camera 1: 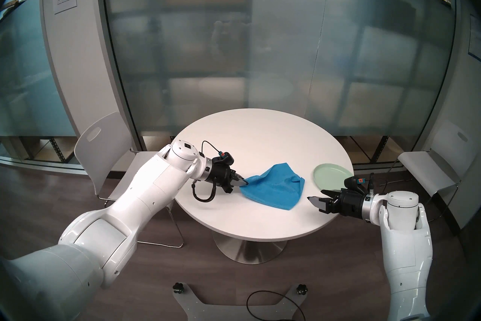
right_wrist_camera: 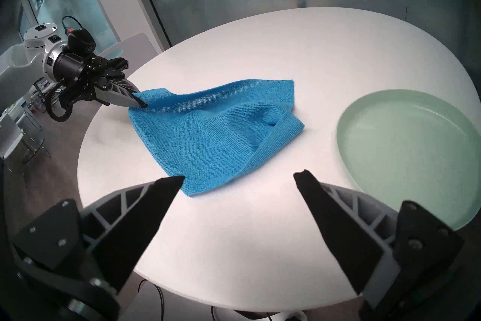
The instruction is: Fold the napkin in half twice and place it beside the plate
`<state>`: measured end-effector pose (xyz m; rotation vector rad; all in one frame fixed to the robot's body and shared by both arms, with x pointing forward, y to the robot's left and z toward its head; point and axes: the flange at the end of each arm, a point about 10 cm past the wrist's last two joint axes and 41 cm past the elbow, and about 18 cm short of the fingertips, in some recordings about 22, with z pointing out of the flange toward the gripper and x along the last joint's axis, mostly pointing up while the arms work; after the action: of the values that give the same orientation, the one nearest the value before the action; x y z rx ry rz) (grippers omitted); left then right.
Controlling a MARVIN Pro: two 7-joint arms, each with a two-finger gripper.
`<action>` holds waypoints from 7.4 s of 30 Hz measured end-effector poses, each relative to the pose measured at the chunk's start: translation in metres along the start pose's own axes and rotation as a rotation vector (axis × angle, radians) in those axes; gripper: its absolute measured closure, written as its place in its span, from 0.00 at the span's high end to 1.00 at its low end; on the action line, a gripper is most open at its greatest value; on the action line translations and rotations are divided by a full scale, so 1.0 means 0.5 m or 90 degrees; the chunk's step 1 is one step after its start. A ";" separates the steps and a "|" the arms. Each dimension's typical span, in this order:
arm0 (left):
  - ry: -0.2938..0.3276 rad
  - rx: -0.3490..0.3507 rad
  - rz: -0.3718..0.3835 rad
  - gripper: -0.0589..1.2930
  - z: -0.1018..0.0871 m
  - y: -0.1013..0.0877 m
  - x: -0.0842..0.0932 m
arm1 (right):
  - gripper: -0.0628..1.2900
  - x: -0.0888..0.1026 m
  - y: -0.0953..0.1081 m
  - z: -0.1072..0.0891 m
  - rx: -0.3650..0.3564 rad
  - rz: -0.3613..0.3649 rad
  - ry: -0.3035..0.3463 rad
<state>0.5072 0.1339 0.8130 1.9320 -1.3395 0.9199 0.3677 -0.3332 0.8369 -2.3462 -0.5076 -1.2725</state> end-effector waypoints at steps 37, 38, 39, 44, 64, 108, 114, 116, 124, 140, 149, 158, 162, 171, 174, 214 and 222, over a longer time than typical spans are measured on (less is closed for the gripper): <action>-0.012 0.050 -0.006 0.03 -0.015 0.076 -0.007 | 0.95 0.120 0.059 0.173 -0.011 -0.086 0.046; -0.012 0.046 -0.004 0.03 -0.015 0.081 -0.006 | 0.95 0.121 0.060 0.178 -0.011 -0.085 0.045; -0.013 0.039 -0.001 0.03 -0.015 0.089 -0.005 | 0.95 0.123 0.063 0.184 -0.010 -0.084 0.045; -0.013 0.014 0.010 0.03 -0.014 0.121 0.000 | 0.95 0.128 0.072 0.203 -0.006 -0.081 0.041; -0.033 -0.003 0.007 0.03 -0.060 0.198 -0.013 | 0.95 0.117 0.081 0.288 0.080 -0.096 -0.016; -0.047 0.052 -0.027 0.03 -0.065 0.215 -0.030 | 0.95 0.116 0.032 0.439 0.167 -0.257 -0.101; -0.046 0.053 -0.024 0.03 -0.064 0.216 -0.029 | 0.95 0.113 0.031 0.438 0.196 -0.284 -0.103; -0.046 0.052 -0.023 0.03 -0.064 0.216 -0.029 | 0.95 0.112 0.031 0.437 0.203 -0.289 -0.103; -0.045 0.048 -0.020 0.03 -0.062 0.219 -0.027 | 0.95 0.107 0.028 0.433 0.234 -0.306 -0.106; -0.043 0.038 -0.010 0.03 -0.059 0.227 -0.021 | 0.54 0.102 0.015 0.432 0.277 -0.321 -0.110; -0.040 0.038 -0.005 0.03 -0.058 0.226 -0.016 | 0.03 0.095 0.013 0.430 0.286 -0.307 -0.094; -0.026 0.052 0.009 0.03 -0.067 0.212 0.012 | 0.03 0.094 0.016 0.417 0.305 -0.275 -0.049; -0.018 0.059 0.018 0.03 -0.073 0.203 0.029 | 0.03 0.102 0.031 0.403 0.303 -0.263 -0.016; -0.004 0.071 0.035 0.03 -0.083 0.190 0.059 | 0.03 0.122 0.065 0.371 0.289 -0.242 0.058; -0.001 0.074 0.039 0.03 -0.087 0.186 0.066 | 0.03 0.128 0.075 0.361 0.284 -0.237 0.082; 0.048 0.189 0.110 0.03 -0.170 0.085 0.192 | 0.03 0.205 0.153 0.273 0.186 -0.255 0.356; 0.055 0.202 0.119 0.03 -0.175 0.077 0.208 | 0.03 0.208 0.147 0.284 0.162 -0.255 0.386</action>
<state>0.4793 0.1370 0.9514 1.9920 -1.4082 1.3625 0.5566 -0.3090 0.8417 -1.5811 -0.8880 -1.8713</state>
